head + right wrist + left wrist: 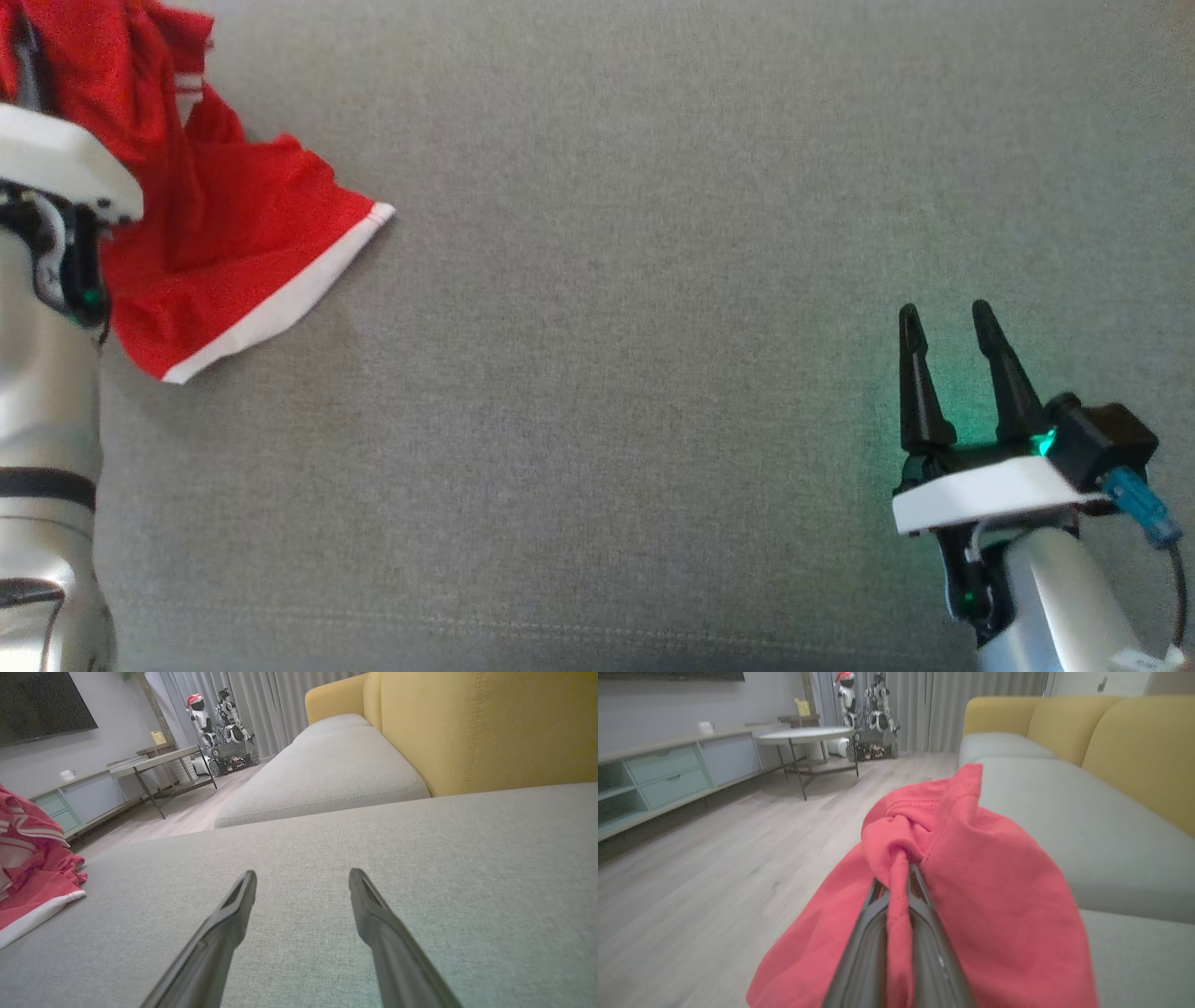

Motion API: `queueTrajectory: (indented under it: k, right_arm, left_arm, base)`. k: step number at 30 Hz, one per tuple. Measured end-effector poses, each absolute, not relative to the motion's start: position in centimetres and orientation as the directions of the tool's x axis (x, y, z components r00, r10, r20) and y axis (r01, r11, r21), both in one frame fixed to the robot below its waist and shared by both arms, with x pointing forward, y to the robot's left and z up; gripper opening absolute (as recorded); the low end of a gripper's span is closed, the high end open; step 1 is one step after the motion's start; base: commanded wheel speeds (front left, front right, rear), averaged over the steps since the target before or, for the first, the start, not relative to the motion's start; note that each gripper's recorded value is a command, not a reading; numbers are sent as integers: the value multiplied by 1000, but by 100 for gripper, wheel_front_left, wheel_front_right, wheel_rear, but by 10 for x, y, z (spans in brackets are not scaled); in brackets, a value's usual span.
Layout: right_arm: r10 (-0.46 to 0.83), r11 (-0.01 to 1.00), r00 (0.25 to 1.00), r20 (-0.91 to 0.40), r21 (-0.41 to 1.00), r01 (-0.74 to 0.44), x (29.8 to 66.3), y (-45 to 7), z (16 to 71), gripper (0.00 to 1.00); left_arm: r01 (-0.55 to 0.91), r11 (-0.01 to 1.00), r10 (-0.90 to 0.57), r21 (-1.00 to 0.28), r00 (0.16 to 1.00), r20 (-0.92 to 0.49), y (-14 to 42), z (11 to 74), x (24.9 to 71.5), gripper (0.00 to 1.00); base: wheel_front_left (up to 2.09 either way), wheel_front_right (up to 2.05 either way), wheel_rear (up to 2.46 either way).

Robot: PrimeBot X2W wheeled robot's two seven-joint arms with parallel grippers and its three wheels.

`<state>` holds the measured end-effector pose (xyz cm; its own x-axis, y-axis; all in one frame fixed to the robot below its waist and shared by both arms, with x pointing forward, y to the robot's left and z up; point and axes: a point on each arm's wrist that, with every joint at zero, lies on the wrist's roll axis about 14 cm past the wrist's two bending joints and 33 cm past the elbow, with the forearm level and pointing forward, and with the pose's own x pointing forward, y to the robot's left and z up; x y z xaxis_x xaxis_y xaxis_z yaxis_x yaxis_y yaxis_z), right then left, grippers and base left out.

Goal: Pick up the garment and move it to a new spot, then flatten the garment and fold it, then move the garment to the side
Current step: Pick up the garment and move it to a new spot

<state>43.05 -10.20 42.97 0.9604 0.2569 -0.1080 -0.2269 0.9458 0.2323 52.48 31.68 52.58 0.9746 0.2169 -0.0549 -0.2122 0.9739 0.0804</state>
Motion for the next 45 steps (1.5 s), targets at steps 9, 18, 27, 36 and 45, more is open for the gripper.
queueTrajectory:
  k: [9,18,27,36,45]
  right_arm:
    - [264,938,962,-75,253,-238,408,-99,449,100]
    - [202,949,979,-10,251,-193,400,-121,473,100]
    - [52,970,998,47,236,-61,384,-173,494,100]
    - [-112,972,991,71,215,94,353,-227,505,100]
    - [-217,960,974,59,196,202,327,-258,504,100]
  left_arm:
    - [-165,986,156,5,945,289,299,649,508,0]
    - [57,995,-30,-78,950,311,212,662,499,0]
    - [314,942,-284,-114,933,221,96,632,494,0]
    - [606,789,-602,-101,795,74,-46,575,474,0]
    - [750,637,-763,-177,647,-5,-130,525,438,100]
  base:
    - [0,0,0]
    - [0,0,0]
    - [0,0,0]
    - [0,0,0]
    - [0,0,0]
